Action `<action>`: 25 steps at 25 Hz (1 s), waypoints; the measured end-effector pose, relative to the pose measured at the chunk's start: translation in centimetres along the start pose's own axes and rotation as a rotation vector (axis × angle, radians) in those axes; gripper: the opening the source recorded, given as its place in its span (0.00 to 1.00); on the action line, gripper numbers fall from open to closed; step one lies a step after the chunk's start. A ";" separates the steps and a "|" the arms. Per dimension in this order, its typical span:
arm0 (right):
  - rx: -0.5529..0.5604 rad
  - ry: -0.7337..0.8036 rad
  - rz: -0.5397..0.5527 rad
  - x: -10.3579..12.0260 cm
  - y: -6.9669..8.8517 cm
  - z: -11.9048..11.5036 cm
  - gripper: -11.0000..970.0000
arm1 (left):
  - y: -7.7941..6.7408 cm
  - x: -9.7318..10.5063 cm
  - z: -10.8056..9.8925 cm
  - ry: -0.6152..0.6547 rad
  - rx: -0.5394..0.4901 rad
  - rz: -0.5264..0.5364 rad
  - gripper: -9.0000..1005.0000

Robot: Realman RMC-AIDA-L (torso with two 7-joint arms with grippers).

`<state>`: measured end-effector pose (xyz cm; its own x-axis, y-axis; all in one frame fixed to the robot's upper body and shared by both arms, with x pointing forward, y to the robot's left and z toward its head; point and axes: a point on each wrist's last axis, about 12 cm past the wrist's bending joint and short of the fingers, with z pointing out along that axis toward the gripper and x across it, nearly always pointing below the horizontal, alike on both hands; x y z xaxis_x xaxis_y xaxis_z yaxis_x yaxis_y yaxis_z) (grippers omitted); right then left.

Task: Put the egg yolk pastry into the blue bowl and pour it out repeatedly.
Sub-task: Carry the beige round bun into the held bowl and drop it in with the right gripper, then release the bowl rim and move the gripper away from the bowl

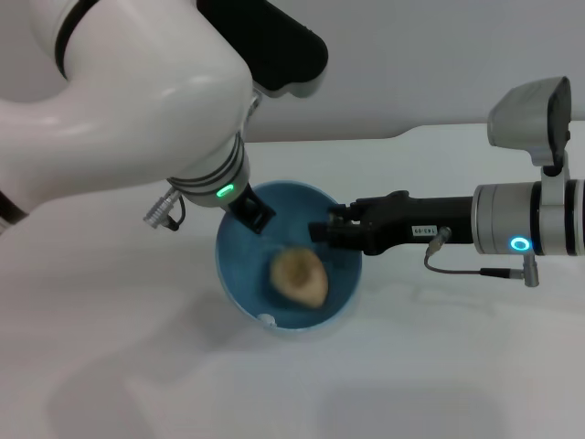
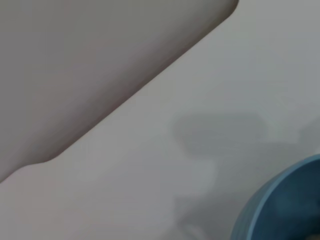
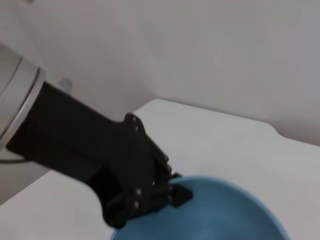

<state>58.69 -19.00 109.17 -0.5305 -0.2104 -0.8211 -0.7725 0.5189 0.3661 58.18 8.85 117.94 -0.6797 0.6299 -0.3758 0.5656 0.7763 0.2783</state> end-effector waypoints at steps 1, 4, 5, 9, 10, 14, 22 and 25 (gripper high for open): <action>0.001 -0.001 -0.001 -0.1 0.0 0.0 0.38 | -0.2 0.0 0.0 0.001 0.008 0.003 0.02; 0.004 -0.004 -0.007 -0.3 -0.1 -0.1 0.45 | -0.6 0.1 -0.1 0.007 0.035 0.008 0.02; 0.007 -0.010 -0.009 -0.4 -0.2 -0.2 0.45 | -0.8 0.2 -0.1 0.012 0.043 0.010 0.02; 0.066 -0.080 -0.020 -1.3 -1.0 -1.3 0.45 | -1.4 0.6 -0.2 0.049 0.050 0.036 0.02; 0.088 -0.099 -0.024 -1.5 -1.3 -1.7 0.45 | -1.6 0.6 -0.2 0.057 0.053 0.047 0.02; 0.182 -0.172 -0.018 -1.8 -2.8 -3.5 0.45 | -3.0 1.1 -0.1 0.094 0.076 0.103 0.02; 0.258 -0.201 0.003 -0.6 -3.9 -5.1 0.45 | -5.0 1.3 -0.3 0.114 0.141 0.159 0.02; 0.267 -0.198 0.016 -0.1 -4.1 -5.2 0.45 | -5.6 1.0 -0.5 0.103 0.157 0.176 0.02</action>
<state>60.07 -25.38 110.06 -0.4435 -0.0494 -0.8949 -0.6319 0.7253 0.2731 54.12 5.13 116.45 -0.6041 0.7602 -0.2392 0.7393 0.6466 0.1879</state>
